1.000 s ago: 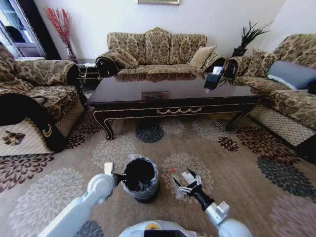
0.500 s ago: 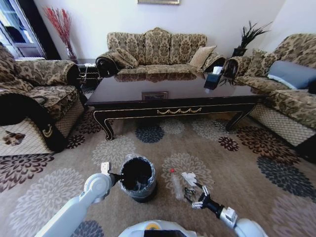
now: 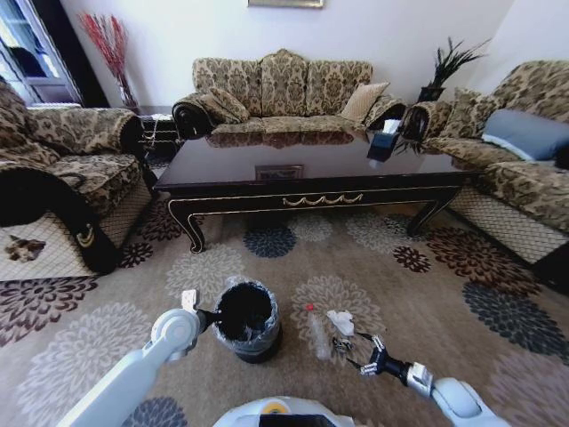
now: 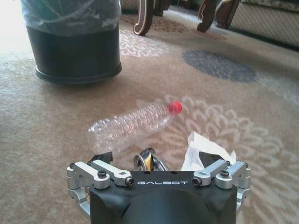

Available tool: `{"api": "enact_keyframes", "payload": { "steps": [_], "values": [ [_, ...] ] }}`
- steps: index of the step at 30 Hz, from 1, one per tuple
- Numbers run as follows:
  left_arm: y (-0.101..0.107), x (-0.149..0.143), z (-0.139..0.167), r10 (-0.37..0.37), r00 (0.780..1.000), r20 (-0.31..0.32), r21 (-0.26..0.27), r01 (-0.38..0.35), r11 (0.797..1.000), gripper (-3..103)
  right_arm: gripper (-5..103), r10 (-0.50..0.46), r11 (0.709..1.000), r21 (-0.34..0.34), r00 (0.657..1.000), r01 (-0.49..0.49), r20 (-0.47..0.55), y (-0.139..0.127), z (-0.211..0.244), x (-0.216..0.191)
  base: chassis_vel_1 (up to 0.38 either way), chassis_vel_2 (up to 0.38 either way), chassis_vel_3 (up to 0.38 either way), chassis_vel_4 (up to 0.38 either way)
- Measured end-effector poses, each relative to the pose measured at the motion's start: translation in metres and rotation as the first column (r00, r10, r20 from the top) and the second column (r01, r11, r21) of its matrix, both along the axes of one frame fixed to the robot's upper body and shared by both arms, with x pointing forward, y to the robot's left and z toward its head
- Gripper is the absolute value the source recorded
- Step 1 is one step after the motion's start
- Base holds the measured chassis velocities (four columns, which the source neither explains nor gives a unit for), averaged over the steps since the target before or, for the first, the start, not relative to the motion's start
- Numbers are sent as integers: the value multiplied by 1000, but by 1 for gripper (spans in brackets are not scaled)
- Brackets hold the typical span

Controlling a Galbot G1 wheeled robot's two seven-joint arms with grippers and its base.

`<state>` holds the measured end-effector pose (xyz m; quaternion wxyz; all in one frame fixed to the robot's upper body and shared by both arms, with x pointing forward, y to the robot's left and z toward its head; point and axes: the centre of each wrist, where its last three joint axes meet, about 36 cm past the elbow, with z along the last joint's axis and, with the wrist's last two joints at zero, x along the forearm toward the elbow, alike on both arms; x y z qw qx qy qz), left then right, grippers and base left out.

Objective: Move to the front of the table and pick up the trash from the floor, then place it into the trash bin.

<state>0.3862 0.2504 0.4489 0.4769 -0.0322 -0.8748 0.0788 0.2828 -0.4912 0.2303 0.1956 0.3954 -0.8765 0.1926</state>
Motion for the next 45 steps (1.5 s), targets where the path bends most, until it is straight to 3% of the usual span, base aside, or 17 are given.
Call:
{"api": "enact_keyframes", "payload": {
  "steps": [25, 31, 33, 35, 43, 45],
  "values": [
    [6, 2, -1, 19, 1000, -4, 16, -18, 1000, 0, 100, -30, 1000, 6, 997, 30, -72, 11, -46, 30, 0, 0, 0, 0],
    [8, 3, -2, 17, 1000, 0, 17, -17, 1000, 0, 84, -36, 999, -3, 997, 36, -72, 10, -52, 35, 0, 0, 0, 0],
    [8, 3, -2, 16, 1000, 3, 20, -16, 1000, 0, 73, -38, 999, -1, 997, 38, -70, 11, -52, 37, 0, 0, 0, 0],
    [9, 3, -2, 16, 1000, 3, 20, -16, 1000, 0, 73, -38, 999, -1, 997, 38, -70, 11, -52, 37, 0, 0, 0, 0],
    [9, 4, -4, 9, 1000, 15, 32, -10, 999, 0, 35, -39, 999, -2, 997, 39, -69, 10, -55, 34, 0, 0, 0, 0],
    [9, 3, -5, 9, 1000, 14, 33, -9, 999, 0, 35, -38, 999, -5, 997, 37, -67, 9, -55, 34, 0, 0, 0, 0]
  ]
}}
